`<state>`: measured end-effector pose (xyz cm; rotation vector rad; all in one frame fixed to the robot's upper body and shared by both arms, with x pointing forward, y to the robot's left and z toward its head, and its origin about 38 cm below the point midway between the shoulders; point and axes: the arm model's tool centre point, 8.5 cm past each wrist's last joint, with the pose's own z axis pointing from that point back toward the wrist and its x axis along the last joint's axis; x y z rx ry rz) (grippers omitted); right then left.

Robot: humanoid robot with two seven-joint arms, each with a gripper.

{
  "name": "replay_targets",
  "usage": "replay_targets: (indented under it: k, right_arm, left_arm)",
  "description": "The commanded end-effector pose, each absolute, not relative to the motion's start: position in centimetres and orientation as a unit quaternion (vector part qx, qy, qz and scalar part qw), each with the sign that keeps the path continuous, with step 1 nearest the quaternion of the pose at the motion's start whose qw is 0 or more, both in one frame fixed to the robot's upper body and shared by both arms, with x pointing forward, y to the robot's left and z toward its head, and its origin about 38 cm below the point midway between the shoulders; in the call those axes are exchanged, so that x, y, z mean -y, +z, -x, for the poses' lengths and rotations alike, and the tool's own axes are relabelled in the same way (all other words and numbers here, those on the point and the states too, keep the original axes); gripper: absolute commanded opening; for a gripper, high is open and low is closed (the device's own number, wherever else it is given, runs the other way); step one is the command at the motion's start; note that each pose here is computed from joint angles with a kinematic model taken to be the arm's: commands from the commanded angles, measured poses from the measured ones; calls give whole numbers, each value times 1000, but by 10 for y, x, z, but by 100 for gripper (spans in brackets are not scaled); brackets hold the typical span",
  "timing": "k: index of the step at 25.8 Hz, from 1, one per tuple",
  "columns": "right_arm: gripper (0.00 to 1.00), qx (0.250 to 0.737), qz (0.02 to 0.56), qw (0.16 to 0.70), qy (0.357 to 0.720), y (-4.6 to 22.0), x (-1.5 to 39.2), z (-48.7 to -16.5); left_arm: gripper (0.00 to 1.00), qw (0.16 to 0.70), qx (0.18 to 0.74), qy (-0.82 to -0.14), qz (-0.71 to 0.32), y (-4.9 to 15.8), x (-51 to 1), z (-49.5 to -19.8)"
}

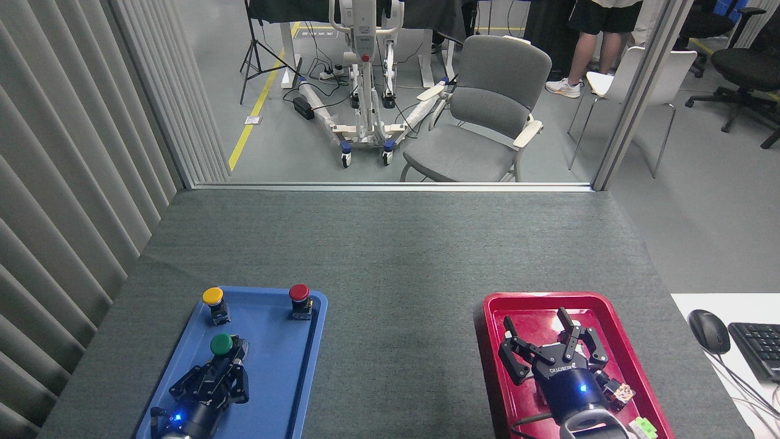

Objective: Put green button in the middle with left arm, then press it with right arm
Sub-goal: 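Close the left hand fingers around the green button and lift it, then carry the green button to the table middle and release it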

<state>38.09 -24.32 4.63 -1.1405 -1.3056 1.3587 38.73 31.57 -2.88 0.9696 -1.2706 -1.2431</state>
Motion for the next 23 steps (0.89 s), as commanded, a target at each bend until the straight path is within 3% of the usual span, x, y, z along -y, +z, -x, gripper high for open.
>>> replay_targets:
  k: [1, 5, 7, 10, 13, 16, 23]
  right_arm:
    - [100, 525, 461, 449, 557, 45, 244, -376]
    - [100, 493, 430, 469, 594, 45, 248, -376]
    - [100, 488, 424, 474, 598, 44, 249, -377]
    - [100, 487, 428, 473, 597, 44, 250, -375]
    - [100, 503, 451, 459, 577, 50, 252, -376]
    - [100, 510, 471, 456, 558, 54, 255, -377]
    - [100, 538, 495, 434, 526, 52, 256, -364]
  left_arm:
    - [0, 514, 550, -524, -399, -21, -311, -388]
    - [0, 440, 606, -561, -353, 0, -310, -368]
    - [0, 392, 633, -583, -325, 16, -308, -360]
    - [0, 350, 652, -606, -291, 26, -288, -353]
    - [0, 337, 637, -646, -252, 17, -259, -357]
    - [0, 302, 630, -676, -235, 25, -224, -375]
    - [0, 304, 568, -725, -244, 11, -167, -386]
